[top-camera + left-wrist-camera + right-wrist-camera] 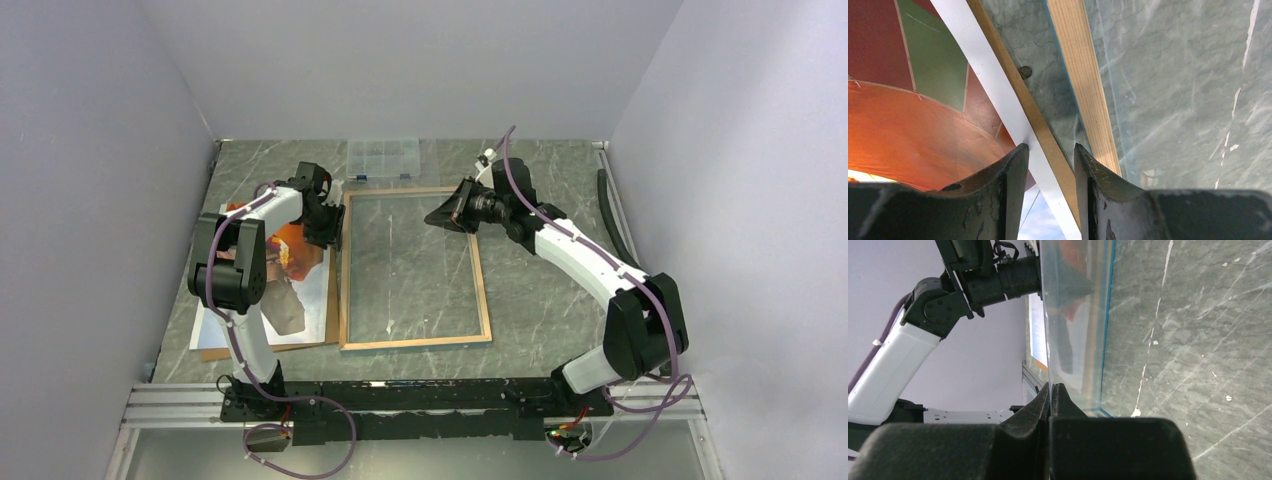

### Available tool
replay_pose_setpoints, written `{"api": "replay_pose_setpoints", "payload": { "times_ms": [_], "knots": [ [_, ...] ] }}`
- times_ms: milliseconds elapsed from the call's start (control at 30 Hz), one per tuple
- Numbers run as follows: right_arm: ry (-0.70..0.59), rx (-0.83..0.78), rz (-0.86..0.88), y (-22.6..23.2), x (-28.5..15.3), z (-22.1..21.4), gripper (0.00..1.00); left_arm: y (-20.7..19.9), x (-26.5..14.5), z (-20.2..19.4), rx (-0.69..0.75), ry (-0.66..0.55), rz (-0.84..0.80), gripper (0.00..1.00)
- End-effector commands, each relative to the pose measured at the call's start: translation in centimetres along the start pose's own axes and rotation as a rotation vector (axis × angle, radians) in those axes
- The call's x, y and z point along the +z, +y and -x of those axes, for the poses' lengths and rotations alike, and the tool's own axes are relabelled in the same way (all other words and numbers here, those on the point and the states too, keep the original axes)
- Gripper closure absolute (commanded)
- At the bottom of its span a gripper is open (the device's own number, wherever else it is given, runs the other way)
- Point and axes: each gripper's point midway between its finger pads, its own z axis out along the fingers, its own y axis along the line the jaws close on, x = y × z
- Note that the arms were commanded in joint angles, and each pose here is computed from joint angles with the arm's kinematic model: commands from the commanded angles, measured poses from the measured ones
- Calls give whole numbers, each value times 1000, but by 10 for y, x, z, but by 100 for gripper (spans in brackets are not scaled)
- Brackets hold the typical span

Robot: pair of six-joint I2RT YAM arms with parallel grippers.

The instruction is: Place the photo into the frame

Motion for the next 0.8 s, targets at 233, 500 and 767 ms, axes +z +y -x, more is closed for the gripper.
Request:
{"api": "replay_pose_setpoints", "payload": {
  "times_ms": [233,500,767],
  "knots": [
    [-13,53,16,21,3,10,100,-14,-1,-18,-19,47,-52,56],
    [-23,84,-94,-5,9,11,100,-14,-1,-16,-12,41,-52,57],
    [-51,116,-144,-16,6,16,100,-14,0,-17,-15,41,-56,57]
  ]
}}
